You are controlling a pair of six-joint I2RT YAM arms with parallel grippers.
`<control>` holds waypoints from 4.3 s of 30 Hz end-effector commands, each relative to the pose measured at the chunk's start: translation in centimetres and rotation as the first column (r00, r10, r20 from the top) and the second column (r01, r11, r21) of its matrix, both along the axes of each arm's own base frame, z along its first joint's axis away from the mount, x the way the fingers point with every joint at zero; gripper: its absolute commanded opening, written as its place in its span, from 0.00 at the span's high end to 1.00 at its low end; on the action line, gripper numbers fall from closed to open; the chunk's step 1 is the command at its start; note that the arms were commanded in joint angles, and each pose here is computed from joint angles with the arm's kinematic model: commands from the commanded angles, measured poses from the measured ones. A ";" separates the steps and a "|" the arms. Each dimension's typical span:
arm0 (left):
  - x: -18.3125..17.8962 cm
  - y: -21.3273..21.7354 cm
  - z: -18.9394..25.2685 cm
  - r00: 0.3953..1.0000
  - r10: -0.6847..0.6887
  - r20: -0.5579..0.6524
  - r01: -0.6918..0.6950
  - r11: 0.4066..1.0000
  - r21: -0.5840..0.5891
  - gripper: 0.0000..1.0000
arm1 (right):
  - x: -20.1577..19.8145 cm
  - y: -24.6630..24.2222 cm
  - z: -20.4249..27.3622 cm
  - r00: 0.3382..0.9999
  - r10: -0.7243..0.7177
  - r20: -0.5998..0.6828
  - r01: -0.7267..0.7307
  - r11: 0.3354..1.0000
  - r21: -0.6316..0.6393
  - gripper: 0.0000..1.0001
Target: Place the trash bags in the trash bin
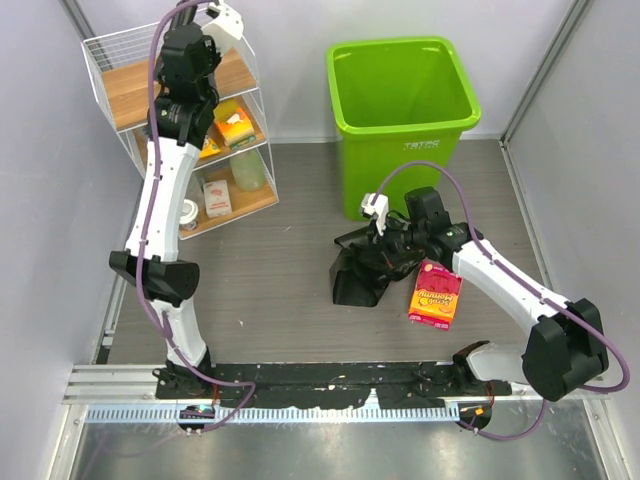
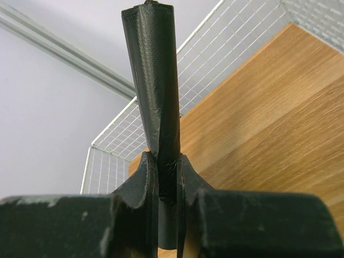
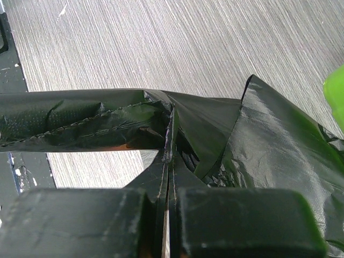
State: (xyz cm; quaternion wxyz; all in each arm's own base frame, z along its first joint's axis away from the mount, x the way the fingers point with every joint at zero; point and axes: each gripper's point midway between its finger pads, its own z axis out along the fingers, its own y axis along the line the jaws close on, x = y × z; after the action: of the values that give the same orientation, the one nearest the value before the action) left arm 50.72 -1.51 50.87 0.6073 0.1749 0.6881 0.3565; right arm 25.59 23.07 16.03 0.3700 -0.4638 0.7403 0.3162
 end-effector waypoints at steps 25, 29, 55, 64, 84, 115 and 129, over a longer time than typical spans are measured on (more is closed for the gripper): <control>-1.8 1.6 2.4 0.996 -0.065 0.064 0.073 0.989 -0.126 0.35 | 0.5 -0.1 0.4 1.000 0.006 0.026 -0.005 1.000 -0.010 0.98; -4.6 0.5 3.9 0.985 -0.137 0.102 0.158 0.960 -0.230 0.29 | 0.6 -0.2 1.3 0.999 -0.003 0.041 0.003 1.000 -0.015 0.99; -22.1 -8.5 -7.2 0.782 -0.623 0.014 0.463 0.566 -0.682 0.22 | 4.5 14.5 5.4 0.982 0.030 0.186 -0.012 0.995 -0.099 0.47; -22.8 -9.8 -10.7 0.732 -0.680 -0.037 0.453 0.527 -0.719 0.18 | 2.4 5.7 5.3 0.962 -0.056 0.268 0.130 0.955 -0.265 0.29; -23.8 -11.0 -16.0 0.643 -0.752 -0.146 0.423 0.508 -0.751 0.04 | 3.1 -14.5 -1.8 0.962 0.089 0.258 0.120 0.713 -0.691 0.28; -23.2 -10.7 -17.4 0.646 -0.741 -0.184 0.402 0.535 -0.743 0.02 | 7.6 -10.8 -5.2 0.957 0.095 0.274 0.095 0.791 -0.605 0.95; -21.9 -20.3 -14.6 0.500 -0.864 -0.061 0.408 0.297 -0.863 0.07 | 6.4 -0.3 16.1 0.968 -0.069 0.239 0.057 0.997 0.060 0.99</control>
State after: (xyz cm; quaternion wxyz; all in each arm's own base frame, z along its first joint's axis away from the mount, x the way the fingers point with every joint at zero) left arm 27.52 -18.57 31.83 0.4684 0.2803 0.7955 -0.2632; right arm 34.37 19.28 25.04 0.4318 -0.5136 0.7272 0.1446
